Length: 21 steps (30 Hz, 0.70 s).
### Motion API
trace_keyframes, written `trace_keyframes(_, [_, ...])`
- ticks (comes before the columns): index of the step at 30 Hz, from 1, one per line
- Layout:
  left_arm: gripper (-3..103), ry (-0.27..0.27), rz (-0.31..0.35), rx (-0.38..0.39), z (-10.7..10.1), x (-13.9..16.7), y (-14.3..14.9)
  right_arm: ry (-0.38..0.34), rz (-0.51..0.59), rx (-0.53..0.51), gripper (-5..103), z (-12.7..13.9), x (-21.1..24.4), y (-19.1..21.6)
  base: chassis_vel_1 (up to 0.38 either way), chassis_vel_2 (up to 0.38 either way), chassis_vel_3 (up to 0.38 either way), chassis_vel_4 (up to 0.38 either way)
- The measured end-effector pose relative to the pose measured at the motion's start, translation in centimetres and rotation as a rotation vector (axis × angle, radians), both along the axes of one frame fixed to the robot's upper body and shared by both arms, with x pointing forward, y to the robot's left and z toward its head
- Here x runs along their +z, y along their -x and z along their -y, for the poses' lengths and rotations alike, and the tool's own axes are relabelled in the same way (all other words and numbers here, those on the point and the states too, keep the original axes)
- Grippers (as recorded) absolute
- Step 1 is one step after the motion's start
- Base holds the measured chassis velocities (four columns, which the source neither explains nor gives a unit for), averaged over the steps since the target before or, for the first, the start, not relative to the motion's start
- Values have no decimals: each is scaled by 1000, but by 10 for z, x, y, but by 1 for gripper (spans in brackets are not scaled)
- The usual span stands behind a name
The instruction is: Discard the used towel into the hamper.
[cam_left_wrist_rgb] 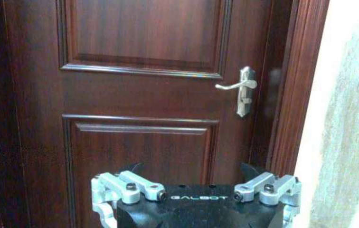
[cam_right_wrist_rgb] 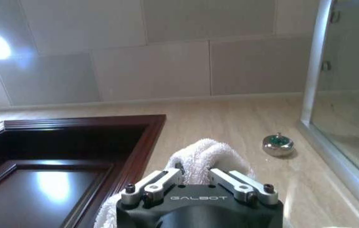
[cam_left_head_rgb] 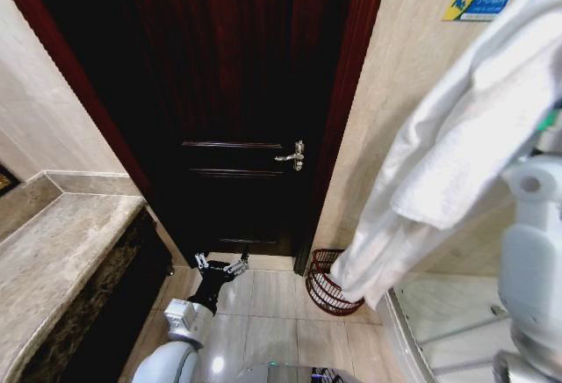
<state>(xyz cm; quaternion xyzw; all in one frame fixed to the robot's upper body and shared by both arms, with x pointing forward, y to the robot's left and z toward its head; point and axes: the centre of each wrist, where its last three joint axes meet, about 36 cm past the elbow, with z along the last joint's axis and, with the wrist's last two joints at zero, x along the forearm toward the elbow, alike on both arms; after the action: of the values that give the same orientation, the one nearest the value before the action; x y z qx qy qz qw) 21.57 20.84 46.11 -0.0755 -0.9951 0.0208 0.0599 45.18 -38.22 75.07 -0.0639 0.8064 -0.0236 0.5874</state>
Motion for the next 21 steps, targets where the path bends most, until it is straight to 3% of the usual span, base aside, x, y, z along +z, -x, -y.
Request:
trace_keyframes(5, [100,0,0,0,0,0,0,-1,-9,15,5,-7,-8,-13,0,0,0,0])
trace_keyframes(10, [100,0,0,0,0,0,0,-22,-68,20,5,-14,-47,-17,0,0,0,0])
trace_keyframes(21, [100,0,0,0,0,0,0,-68,-159,-21,5,0,-111,3,0,0,0,0])
